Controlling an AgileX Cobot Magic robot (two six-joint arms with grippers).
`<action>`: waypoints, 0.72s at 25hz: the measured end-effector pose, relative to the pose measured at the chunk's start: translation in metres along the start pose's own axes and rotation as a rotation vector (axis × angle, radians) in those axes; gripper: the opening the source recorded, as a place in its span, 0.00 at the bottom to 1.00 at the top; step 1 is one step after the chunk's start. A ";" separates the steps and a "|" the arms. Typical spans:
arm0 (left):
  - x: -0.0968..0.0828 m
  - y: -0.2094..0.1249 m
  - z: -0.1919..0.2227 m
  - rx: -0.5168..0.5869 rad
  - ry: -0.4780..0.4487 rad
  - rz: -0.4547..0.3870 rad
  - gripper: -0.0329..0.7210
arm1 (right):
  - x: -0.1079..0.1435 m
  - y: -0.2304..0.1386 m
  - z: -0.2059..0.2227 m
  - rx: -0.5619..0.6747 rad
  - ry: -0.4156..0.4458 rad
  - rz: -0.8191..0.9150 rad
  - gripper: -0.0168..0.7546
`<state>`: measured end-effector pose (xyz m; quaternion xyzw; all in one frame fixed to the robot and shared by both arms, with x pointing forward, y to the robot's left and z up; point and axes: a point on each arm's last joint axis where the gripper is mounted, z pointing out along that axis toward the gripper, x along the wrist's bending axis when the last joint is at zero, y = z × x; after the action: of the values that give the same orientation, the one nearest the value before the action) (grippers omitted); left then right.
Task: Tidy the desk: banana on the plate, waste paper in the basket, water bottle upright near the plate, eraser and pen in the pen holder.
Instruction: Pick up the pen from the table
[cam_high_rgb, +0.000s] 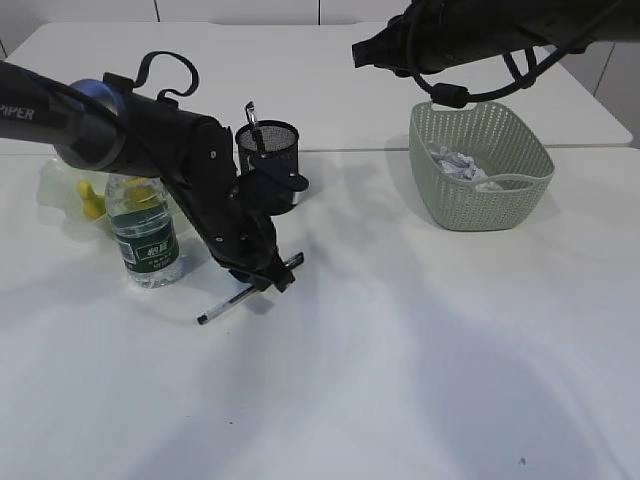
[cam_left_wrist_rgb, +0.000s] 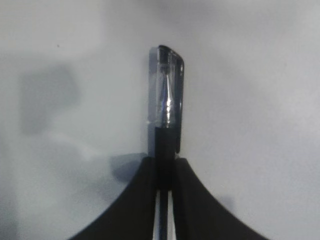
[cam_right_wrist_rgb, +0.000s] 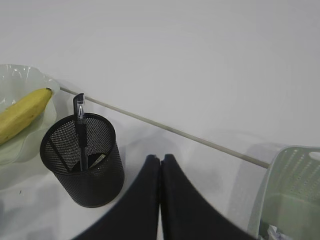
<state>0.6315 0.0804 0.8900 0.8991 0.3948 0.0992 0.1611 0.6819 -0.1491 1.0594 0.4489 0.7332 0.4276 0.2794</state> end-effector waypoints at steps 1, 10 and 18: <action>0.000 0.000 0.000 -0.008 0.002 0.000 0.08 | 0.000 0.000 0.000 0.000 0.000 0.000 0.00; 0.002 0.007 -0.005 -0.092 0.028 0.002 0.08 | -0.001 0.001 0.000 -0.011 -0.007 0.000 0.00; 0.004 0.023 -0.034 -0.220 0.052 -0.012 0.08 | -0.001 0.001 0.000 -0.013 -0.008 0.000 0.00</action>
<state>0.6397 0.0762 0.9300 0.8708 0.3909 0.1643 0.2489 0.6827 -0.1495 1.0604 0.4488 0.7293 0.4305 0.2852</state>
